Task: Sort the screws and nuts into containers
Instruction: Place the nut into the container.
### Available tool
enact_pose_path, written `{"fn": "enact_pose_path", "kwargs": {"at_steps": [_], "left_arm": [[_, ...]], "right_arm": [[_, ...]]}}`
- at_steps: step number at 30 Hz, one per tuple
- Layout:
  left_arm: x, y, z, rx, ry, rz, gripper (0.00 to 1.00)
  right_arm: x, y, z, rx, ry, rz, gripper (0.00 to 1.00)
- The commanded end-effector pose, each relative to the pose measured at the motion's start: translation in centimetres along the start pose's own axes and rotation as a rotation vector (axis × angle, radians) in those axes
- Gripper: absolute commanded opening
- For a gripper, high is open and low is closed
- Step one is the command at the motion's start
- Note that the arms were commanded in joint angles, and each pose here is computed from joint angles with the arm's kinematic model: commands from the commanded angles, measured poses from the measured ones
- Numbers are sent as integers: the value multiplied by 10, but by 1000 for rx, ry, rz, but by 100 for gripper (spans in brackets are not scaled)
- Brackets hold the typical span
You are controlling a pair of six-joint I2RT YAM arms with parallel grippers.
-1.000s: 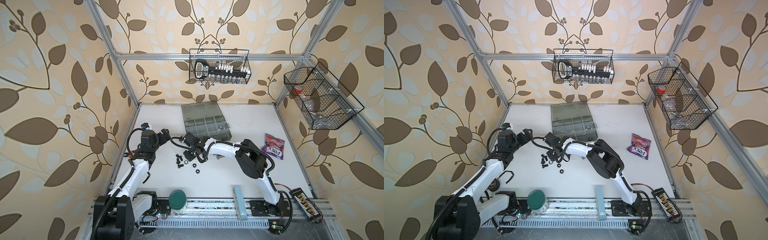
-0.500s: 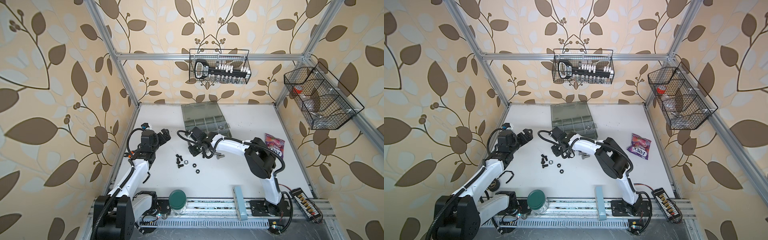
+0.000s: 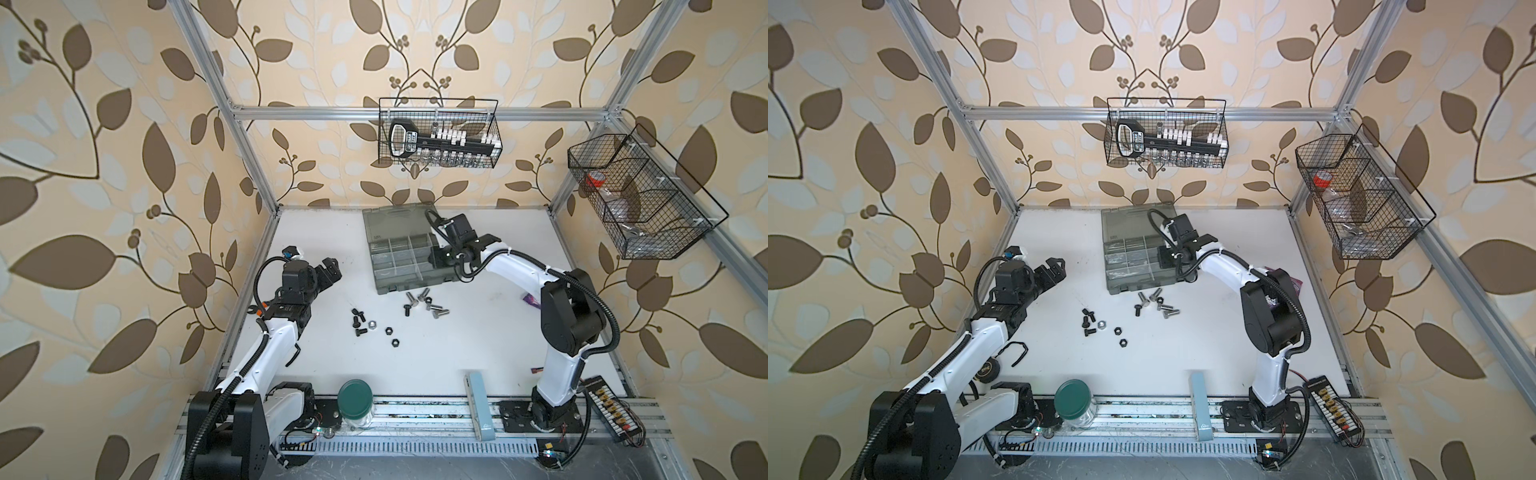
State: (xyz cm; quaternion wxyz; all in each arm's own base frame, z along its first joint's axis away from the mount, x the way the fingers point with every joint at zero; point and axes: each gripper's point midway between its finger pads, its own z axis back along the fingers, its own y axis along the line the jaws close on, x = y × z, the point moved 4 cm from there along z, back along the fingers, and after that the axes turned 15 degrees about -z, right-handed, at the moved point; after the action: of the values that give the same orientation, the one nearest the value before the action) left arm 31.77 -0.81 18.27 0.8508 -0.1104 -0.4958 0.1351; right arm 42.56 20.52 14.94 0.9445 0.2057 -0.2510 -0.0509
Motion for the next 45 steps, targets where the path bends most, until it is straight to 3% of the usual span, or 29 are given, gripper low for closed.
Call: {"fn": "enact_pose_path", "kwargs": {"at_steps": [1, 14, 27, 35, 45], "left_arm": [[17, -3, 5, -7, -53, -8, 99], [19, -4, 6, -12, -53, -7, 99], [20, -4, 8, -7, -58, -16, 99], [20, -3, 10, -1, -60, -24, 99], [20, -3, 9, -2, -58, -20, 99]], "right_arm": [[11, -9, -1, 22, -10, -35, 5], [41, -42, -36, -43, -18, -78, 6], [48, -53, -59, -79, 6, -92, 21], [49, -59, -54, -119, -10, -94, 27], [49, -50, -14, -133, -71, -64, 28]]}}
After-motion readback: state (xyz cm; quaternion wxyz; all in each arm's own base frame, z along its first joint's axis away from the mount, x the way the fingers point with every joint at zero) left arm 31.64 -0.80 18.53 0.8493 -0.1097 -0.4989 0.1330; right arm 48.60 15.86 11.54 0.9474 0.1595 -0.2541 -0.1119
